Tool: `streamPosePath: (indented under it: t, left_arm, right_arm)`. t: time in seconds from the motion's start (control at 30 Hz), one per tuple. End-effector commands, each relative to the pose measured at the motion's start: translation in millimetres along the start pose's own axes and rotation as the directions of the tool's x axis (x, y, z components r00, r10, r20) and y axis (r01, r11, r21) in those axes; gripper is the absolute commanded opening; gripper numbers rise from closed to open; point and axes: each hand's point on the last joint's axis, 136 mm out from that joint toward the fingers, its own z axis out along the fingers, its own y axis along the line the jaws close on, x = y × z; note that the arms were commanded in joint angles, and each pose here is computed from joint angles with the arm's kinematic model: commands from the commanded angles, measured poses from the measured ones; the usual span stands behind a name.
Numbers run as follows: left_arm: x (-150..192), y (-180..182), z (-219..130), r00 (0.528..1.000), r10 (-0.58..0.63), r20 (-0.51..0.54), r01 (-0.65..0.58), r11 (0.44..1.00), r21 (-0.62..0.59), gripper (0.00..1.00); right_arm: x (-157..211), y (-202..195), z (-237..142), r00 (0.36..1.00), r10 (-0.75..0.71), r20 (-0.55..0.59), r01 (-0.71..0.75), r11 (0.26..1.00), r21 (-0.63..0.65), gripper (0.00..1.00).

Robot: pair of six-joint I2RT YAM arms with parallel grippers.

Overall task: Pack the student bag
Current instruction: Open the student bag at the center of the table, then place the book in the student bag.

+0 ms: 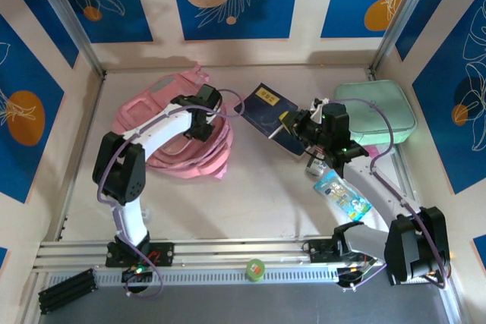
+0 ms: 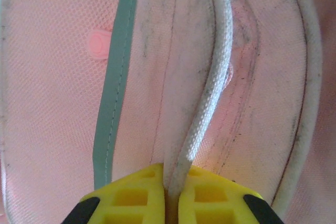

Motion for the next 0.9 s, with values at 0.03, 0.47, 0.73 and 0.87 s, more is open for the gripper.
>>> streamPosePath:
  t: [0.03, 0.47, 0.73, 0.87]
  left_arm:
    - [-24, 33, -62, 0.985, -0.076, 0.157, 0.086, 0.995, -0.057, 0.07]
    - [-68, 56, -166, 0.836, -0.179, 0.519, 0.190, 0.981, 0.033, 0.03]
    - [-77, 64, -178, 0.776, -0.249, 0.580, 0.265, 0.963, 0.059, 0.01]
    - [-78, 63, -179, 0.770, -0.258, 0.583, 0.268, 0.961, 0.072, 0.01]
  right_arm:
    - [-17, 6, -19, 0.993, -0.081, 0.091, 0.080, 0.997, 0.019, 0.04]
    - [18, 29, -18, 0.957, -0.290, -0.008, 0.288, 0.955, -0.067, 0.05]
    - [56, -6, 8, 0.979, -0.146, -0.143, 0.151, 0.988, 0.024, 0.05]
    - [69, 3, 17, 0.972, -0.129, -0.194, 0.130, 0.991, -0.009, 0.05]
